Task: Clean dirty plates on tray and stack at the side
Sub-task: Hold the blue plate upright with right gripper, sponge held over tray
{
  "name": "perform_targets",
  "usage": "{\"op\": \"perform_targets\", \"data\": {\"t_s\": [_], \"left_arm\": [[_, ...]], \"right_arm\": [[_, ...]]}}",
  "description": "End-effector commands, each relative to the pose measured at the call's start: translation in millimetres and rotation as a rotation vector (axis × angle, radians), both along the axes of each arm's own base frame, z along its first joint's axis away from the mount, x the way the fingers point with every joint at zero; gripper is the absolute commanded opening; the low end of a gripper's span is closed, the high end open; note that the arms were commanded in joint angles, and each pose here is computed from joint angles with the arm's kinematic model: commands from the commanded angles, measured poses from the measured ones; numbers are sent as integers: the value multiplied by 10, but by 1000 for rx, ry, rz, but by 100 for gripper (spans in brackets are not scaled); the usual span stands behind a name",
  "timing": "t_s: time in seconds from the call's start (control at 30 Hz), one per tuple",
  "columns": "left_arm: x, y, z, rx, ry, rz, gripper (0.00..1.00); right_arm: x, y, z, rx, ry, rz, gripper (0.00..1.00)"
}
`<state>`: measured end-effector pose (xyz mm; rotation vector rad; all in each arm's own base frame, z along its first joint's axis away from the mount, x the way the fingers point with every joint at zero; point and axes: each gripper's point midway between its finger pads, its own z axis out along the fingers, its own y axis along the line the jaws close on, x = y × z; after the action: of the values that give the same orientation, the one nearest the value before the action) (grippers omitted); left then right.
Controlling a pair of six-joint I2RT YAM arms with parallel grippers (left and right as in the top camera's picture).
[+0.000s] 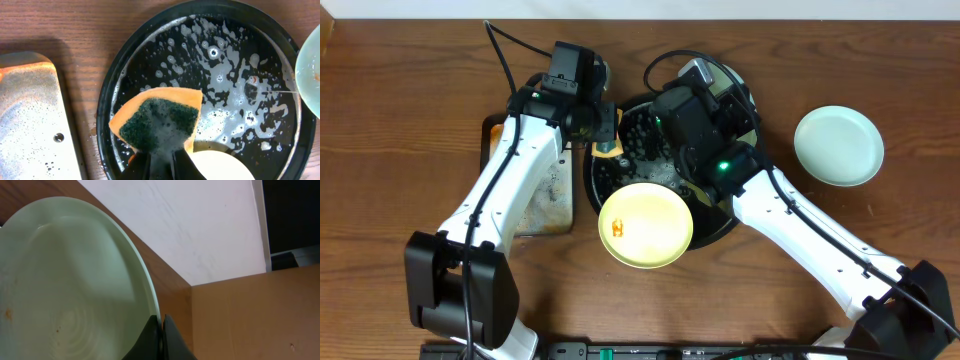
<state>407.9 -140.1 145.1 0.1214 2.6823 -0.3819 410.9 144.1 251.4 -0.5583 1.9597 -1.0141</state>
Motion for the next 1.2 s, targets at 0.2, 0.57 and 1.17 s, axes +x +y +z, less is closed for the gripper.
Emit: {"op": "perform_targets", "data": {"t_s": [0.2,0.57,1.17], "left_arm": [[12,19,-29,10,-5,-12,13],[13,19,-29,10,-5,-12,14],[20,17,-25,9,-8,-12,14]], "right_arm": [[23,-53,1,9,-14,-30,1],[94,-177,-124,75,25,-37,1],[23,-100,-342,145,88,-27,1]]}}
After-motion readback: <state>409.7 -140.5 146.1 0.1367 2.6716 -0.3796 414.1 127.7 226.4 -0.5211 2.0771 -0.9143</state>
